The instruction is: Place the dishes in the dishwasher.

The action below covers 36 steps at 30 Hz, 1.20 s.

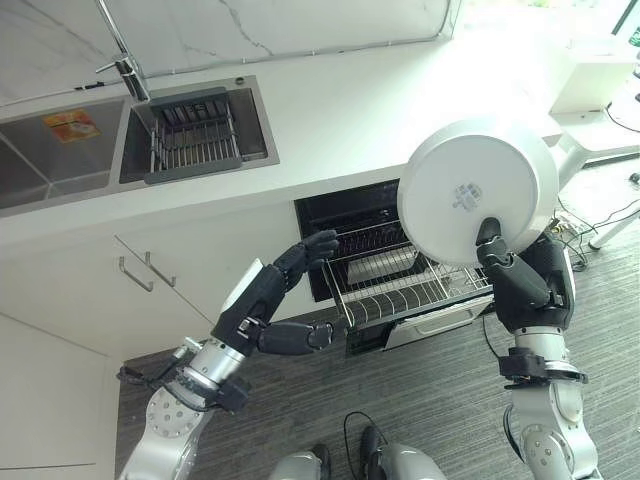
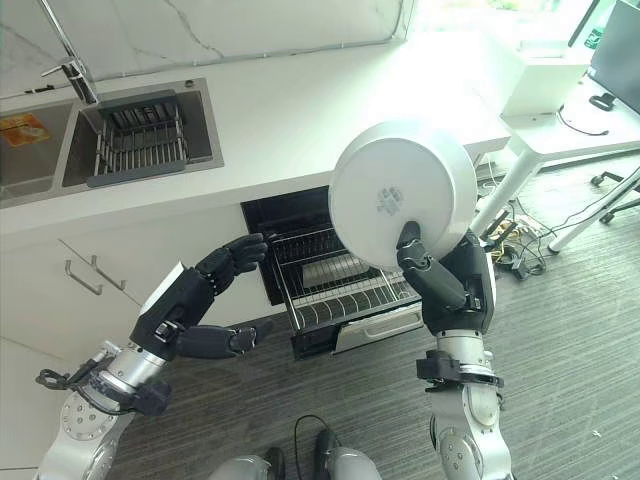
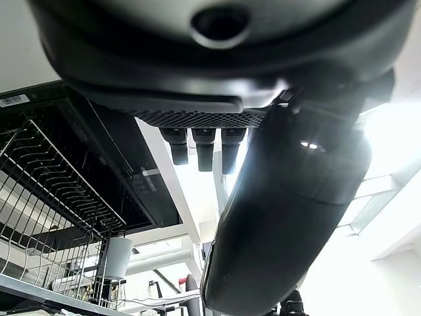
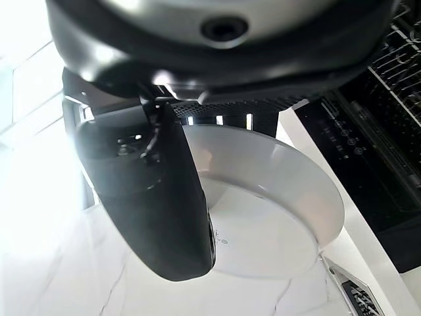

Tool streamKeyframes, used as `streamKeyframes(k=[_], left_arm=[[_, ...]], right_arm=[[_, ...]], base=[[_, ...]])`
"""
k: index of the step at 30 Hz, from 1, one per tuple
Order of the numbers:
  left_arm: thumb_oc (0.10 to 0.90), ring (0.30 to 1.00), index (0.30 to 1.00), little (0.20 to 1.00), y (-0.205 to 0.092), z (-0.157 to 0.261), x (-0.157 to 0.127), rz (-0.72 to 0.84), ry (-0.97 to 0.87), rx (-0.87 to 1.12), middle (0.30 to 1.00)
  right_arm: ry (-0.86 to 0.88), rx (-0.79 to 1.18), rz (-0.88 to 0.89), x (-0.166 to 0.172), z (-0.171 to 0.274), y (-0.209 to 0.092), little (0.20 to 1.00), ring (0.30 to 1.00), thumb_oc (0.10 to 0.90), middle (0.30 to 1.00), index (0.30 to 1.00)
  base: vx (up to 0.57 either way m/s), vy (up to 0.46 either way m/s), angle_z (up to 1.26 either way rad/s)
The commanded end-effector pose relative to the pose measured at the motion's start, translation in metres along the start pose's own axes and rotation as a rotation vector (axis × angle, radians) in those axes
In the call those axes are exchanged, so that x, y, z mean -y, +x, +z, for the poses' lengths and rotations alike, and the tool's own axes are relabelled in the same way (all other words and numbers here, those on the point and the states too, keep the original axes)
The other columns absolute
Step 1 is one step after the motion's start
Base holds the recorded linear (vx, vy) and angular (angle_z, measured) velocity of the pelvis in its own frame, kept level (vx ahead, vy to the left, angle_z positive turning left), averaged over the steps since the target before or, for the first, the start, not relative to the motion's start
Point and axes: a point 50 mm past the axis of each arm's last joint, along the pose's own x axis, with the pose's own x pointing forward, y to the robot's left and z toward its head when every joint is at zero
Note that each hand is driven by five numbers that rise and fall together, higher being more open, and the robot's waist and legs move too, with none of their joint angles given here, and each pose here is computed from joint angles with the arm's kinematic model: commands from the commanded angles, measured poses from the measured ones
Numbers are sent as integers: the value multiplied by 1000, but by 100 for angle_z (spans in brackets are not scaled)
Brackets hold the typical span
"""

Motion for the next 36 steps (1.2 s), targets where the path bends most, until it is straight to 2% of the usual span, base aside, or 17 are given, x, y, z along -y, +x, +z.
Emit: streamKeyframes(k=[1,4,10,12,17,19,20,23,26,32,33,36], left_arm=[[800,900,900,900,11,38,-9,-8,92,230,900],[800,900,900,900,13,38,-11,-19,126,209,900],[800,900,900,900,16,30,-22,77,24,152,900],[800,900,900,900,14,24,-23,149,-42,127,900],[800,900,900,900,-4,5,-35,370,-162,41,900],[800,900,900,900,-24,-20,-36,438,-165,-72,900],[800,900,900,900,-25,-22,-36,438,-166,-82,900],[800,900,900,900,-56,-69,-30,527,-247,-329,900],[800,900,900,900,-67,-89,-25,548,-277,-417,900],[800,900,900,900,-94,-128,-8,554,-297,-633,900],[800,900,900,900,-103,-137,-2,553,-310,-676,900],[800,900,900,900,-112,-145,4,565,-353,-734,900]], right_arm=[[135,231,120,-26,35,16,300,300,400,300,300],[148,188,92,-24,26,15,300,300,400,300,300],[167,81,94,-26,10,13,300,300,400,300,300],[123,73,98,-31,9,15,300,300,400,300,300],[-153,123,135,-33,19,24,300,300,400,300,300],[-352,211,75,-14,44,26,300,300,400,300,300],[-367,217,72,-13,46,26,300,300,400,300,300],[-695,362,112,-18,58,30,300,300,400,300,300],[-821,420,112,-22,59,33,300,300,400,300,300],[-1217,516,141,-23,60,45,300,300,400,300,300],[-1382,551,165,-21,57,48,300,300,400,300,300],[-1456,549,170,-16,55,53,300,300,400,300,300]], base=[[17,-34,-14],[18,-182,-20],[141,-368,6],[111,-342,52],[104,-323,39],[25,-331,112],[2,-155,125],[49,30,72],[35,49,-3],[40,66,0],[4,41,0],[22,13,2]])
